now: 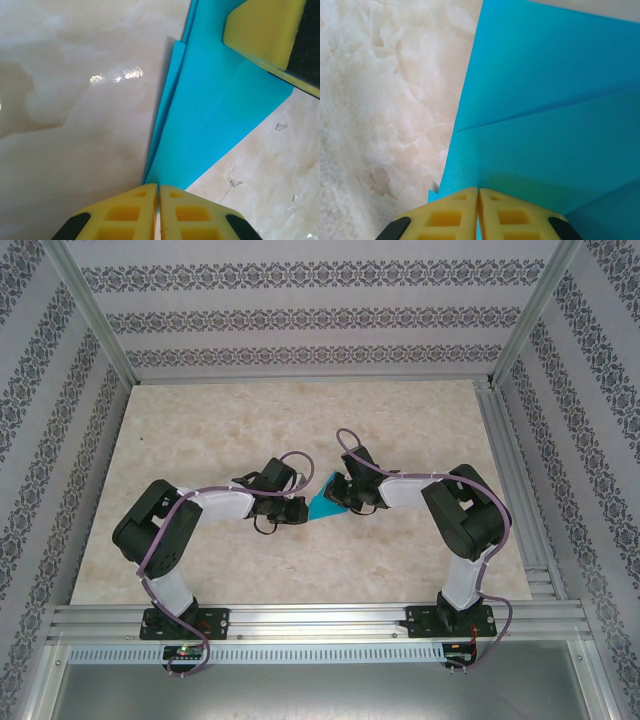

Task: Fold a paper plane with a square sheet of paper (pick it up from the middle)

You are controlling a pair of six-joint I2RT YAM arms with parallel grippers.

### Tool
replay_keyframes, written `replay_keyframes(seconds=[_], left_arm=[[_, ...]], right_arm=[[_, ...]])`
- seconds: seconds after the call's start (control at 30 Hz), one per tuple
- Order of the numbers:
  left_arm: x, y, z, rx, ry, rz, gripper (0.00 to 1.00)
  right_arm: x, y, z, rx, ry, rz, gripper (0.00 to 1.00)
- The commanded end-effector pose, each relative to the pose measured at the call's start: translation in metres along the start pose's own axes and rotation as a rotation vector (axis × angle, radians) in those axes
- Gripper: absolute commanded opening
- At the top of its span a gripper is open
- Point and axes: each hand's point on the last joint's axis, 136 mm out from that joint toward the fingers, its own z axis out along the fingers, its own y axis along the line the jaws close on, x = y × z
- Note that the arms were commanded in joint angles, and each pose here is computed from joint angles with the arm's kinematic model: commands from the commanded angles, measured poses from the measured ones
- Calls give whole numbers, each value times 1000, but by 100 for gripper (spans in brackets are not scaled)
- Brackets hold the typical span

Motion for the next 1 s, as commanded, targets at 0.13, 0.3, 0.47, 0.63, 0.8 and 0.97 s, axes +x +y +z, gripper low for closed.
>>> replay_keyframes(seconds=[0.13, 0.3, 0.47, 0.63, 0.8, 0.97], left_arm=[[33, 32, -5, -118, 94, -12, 12], [36, 35, -7, -130, 105, -7, 12], [39, 40, -3, -145, 116, -17, 12], [-1, -12, -19, 70, -17, -3, 12], [-41, -44, -34, 172, -159, 11, 12], [-46, -36, -13, 143, -133, -2, 12]], right_arm=[[29, -69, 13, 230, 82, 70, 11], [30, -70, 14, 231, 84, 69, 11], [31, -70, 14, 230, 85, 68, 11], [31, -70, 14, 229, 85, 67, 11], [30, -69, 15, 222, 81, 72, 11], [29, -65, 15, 214, 80, 66, 11]])
